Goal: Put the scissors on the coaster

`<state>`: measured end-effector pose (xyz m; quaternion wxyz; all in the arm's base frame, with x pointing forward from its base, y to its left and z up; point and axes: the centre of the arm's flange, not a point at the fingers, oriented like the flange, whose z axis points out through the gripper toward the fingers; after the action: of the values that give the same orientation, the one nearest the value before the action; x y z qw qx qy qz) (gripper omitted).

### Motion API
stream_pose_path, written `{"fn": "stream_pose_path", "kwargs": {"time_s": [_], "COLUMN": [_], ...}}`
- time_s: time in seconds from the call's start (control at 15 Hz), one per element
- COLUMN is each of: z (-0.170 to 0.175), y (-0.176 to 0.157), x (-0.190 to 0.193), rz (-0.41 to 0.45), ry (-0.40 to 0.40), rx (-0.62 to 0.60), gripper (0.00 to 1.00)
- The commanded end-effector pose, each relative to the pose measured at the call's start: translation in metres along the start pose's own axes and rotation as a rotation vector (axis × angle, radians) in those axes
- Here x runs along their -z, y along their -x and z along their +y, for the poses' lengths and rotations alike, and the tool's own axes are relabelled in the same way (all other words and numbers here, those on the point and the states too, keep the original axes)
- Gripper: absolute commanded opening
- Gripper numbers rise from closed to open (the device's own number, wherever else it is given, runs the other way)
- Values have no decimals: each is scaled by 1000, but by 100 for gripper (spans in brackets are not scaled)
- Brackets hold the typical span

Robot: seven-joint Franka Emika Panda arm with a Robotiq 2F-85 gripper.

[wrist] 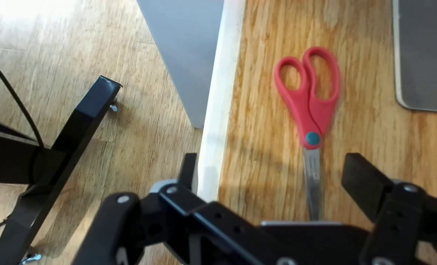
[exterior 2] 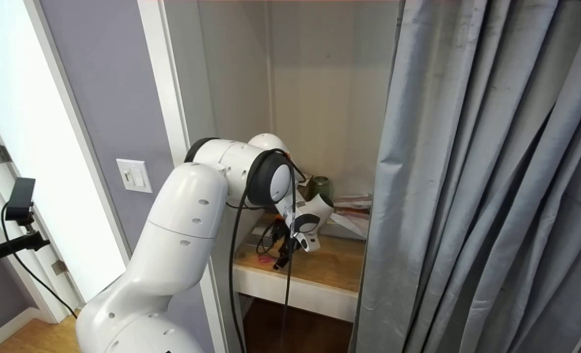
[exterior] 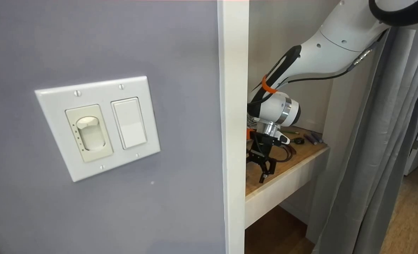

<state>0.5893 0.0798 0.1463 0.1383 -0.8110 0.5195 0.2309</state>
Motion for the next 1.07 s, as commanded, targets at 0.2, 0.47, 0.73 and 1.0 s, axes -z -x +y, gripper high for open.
{"fn": "stream_pose_path", "kwargs": {"time_s": [0.2,0.47,0.73,1.0], "z": [-27,-34,-38,-39], "y": [-6,-7,-12,-13], "x": [-13,-20,-25,-25], "rz": [-24,-14,5,11], "ry": [-56,-58,-64,-58], "rx": [-5,-9,-7,-5], "gripper": [100,85,48,21]}}
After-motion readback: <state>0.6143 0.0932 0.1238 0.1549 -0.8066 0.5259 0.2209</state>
